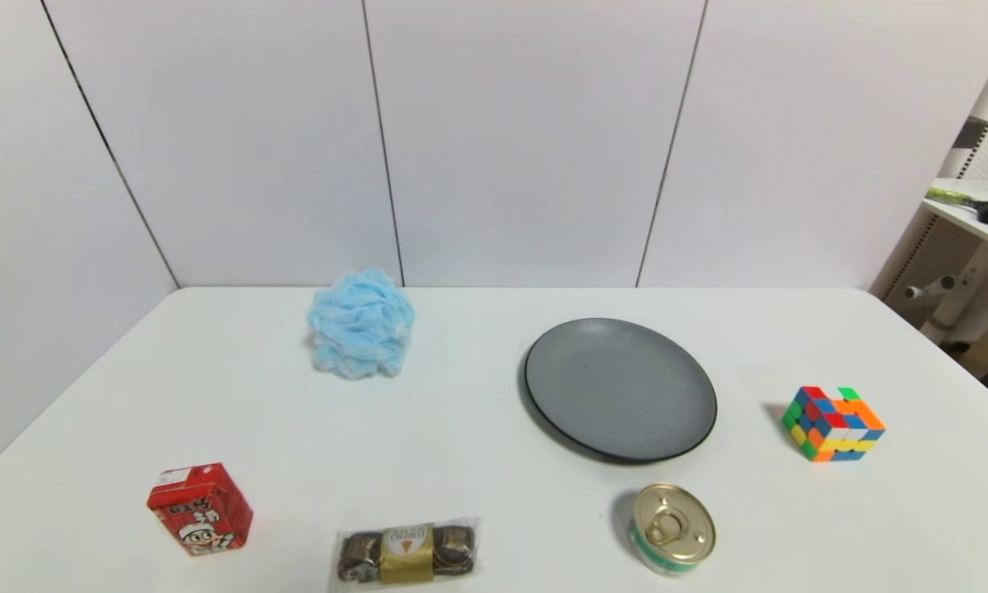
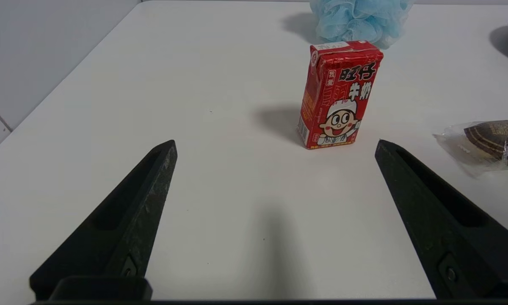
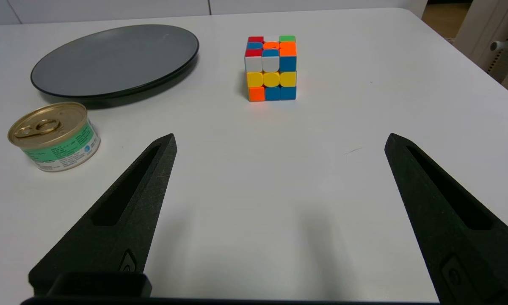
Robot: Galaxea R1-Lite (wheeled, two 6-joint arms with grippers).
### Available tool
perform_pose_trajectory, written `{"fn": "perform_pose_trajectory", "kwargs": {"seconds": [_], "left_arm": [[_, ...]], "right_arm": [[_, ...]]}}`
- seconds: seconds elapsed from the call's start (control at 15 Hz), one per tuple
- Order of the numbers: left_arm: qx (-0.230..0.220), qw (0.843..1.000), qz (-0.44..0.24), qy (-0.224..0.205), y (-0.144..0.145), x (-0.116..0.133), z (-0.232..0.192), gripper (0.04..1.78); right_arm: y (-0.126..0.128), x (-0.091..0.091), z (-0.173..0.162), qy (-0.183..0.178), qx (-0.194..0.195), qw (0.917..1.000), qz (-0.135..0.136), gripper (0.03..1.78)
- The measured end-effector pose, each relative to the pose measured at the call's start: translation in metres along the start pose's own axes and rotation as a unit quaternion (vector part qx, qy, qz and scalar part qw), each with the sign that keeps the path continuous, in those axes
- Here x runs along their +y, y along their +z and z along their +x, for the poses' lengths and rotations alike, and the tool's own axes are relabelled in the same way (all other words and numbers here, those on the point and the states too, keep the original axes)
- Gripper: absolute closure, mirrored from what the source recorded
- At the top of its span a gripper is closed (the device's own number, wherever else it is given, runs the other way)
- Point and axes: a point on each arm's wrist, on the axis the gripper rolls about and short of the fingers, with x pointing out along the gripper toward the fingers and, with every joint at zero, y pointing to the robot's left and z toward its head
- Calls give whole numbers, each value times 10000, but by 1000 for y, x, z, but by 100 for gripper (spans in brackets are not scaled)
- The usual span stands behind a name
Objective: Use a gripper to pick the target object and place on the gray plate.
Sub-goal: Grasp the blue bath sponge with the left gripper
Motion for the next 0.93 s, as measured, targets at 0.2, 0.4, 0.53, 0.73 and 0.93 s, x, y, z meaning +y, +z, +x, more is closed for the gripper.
{"fn": "perform_pose_trajectory", "kwargs": {"seconds": [0.2, 0.4, 0.53, 0.73, 0.93], "left_arm": [[-2, 10000, -10, 5, 0, 0, 0, 13], [85, 10000, 16, 14, 0, 0, 0, 13], [1, 9999, 118, 0, 18, -1, -3, 13], [133, 9991, 407, -9, 71, -2, -6, 13], [342, 9966, 733, -158, 135, -5, 12, 13]], "right_arm": [[0, 0, 0, 0, 2, 10000, 0, 11], [0, 0, 0, -2, 0, 10000, 2, 11], [0, 0, 0, 0, 0, 10000, 0, 11], [0, 0, 0, 0, 2, 10000, 2, 11], [0, 0, 0, 1, 0, 10000, 0, 11]]}}
